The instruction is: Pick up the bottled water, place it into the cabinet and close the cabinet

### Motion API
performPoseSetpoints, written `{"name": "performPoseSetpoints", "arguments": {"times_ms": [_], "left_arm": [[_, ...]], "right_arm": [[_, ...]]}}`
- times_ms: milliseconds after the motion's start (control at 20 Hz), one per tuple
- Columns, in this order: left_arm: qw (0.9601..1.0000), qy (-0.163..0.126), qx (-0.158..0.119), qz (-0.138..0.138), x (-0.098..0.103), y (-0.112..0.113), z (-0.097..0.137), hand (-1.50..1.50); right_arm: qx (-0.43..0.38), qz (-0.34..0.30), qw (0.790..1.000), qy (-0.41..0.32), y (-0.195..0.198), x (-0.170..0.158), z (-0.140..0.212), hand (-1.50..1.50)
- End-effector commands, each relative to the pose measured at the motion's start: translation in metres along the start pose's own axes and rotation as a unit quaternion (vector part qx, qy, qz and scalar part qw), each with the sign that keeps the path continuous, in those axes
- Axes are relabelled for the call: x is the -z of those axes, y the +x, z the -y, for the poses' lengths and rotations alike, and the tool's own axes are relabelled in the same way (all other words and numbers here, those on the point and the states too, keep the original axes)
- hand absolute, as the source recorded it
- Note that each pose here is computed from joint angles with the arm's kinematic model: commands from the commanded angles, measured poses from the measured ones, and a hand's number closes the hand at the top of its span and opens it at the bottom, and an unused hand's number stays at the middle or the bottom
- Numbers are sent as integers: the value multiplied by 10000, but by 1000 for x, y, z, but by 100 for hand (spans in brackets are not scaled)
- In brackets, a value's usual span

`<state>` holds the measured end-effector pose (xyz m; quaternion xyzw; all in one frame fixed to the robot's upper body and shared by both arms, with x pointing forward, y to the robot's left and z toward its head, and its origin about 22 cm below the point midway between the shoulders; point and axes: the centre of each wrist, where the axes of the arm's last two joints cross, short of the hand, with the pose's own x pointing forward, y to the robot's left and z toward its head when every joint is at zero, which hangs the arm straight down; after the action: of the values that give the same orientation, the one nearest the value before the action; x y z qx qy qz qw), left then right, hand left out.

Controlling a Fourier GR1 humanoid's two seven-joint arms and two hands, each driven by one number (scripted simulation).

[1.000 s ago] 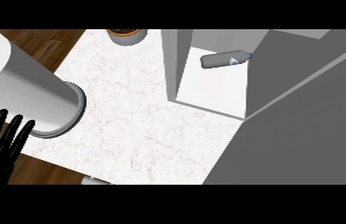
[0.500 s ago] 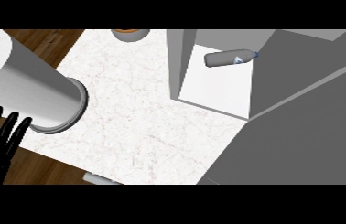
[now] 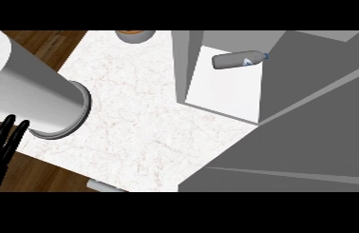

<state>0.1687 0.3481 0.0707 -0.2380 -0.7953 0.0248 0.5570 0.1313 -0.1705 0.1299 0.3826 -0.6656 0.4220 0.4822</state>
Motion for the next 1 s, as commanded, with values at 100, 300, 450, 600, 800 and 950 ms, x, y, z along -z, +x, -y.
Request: {"name": "performPoseSetpoints", "arguments": {"times_ms": [100, 300, 450, 600, 800, 950], "left_arm": [[9999, 112, 45, -106, -4, 1, -6, -150], [10000, 71, -14, -37, 0, 2, -7, -150], [9999, 121, -38, -105, -5, 0, -8, -150], [9998, 179, -51, -99, -6, 1, -11, -150], [9994, 307, -46, -135, -14, -4, -15, -150], [9993, 379, -26, 34, -9, 0, -19, -150]], "right_arm": [[-399, -540, 9973, -281, -4, 30, 23, 150], [-637, -959, 9929, -280, -9, 52, 46, 150], [-612, -1102, 9909, -465, -10, 72, 61, 150], [-531, -1375, 9873, -595, -16, 92, 76, 150], [-407, -1597, 9838, -708, -13, 137, 93, 150], [-368, -1692, 9804, -939, -11, 163, 111, 150]]}}
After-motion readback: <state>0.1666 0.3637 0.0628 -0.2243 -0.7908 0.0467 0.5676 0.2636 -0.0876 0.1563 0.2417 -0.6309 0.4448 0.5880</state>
